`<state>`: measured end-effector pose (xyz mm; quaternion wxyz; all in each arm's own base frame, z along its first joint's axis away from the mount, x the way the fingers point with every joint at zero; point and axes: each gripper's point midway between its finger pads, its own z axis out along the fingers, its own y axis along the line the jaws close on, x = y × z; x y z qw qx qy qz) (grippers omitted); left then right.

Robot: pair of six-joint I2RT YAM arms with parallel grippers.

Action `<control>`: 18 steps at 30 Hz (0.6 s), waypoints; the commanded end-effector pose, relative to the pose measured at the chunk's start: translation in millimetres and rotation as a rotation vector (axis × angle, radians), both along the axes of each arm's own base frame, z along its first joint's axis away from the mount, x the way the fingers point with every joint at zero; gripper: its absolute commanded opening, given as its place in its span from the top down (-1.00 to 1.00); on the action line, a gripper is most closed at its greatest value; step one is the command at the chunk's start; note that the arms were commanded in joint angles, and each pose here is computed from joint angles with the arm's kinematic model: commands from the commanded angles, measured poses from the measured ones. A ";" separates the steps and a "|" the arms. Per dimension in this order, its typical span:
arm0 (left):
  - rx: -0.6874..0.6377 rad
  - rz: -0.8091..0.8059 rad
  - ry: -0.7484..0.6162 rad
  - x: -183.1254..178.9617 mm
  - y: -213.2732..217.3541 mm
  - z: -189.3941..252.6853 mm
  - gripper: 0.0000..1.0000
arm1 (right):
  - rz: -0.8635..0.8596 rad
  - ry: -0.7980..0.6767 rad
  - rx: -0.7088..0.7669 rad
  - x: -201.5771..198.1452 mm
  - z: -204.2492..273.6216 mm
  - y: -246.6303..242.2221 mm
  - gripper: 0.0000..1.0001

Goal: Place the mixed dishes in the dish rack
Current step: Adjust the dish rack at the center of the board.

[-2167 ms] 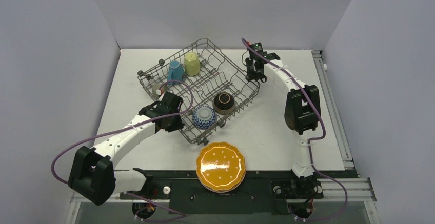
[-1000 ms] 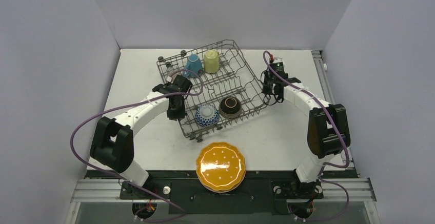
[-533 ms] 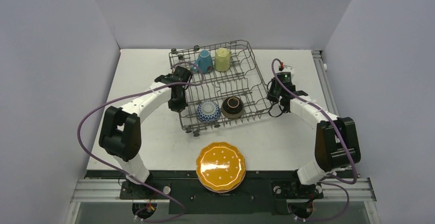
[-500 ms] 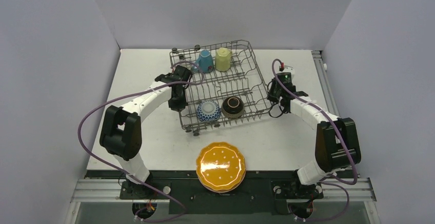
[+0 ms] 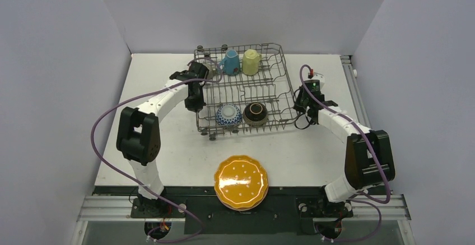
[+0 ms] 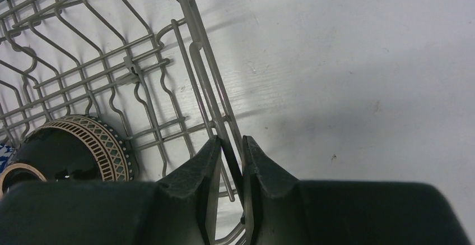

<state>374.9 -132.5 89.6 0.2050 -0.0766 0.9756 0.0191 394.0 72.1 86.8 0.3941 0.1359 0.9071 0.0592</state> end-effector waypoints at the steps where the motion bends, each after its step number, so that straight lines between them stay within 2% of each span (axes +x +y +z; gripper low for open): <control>1: -0.226 -0.064 -0.171 47.9 -54.4 38.4 1.00 | 0.023 0.093 0.080 -3.0 -19.8 20.5 1.00; 8: -0.208 -0.022 -0.156 55.4 -31.9 38.4 1.00 | 0.061 0.091 0.152 0.6 -19.3 40.8 1.00; 18: -0.191 0.034 -0.159 47.1 -5.1 45.6 1.00 | 0.143 0.092 0.127 -18.0 -21.7 79.0 1.00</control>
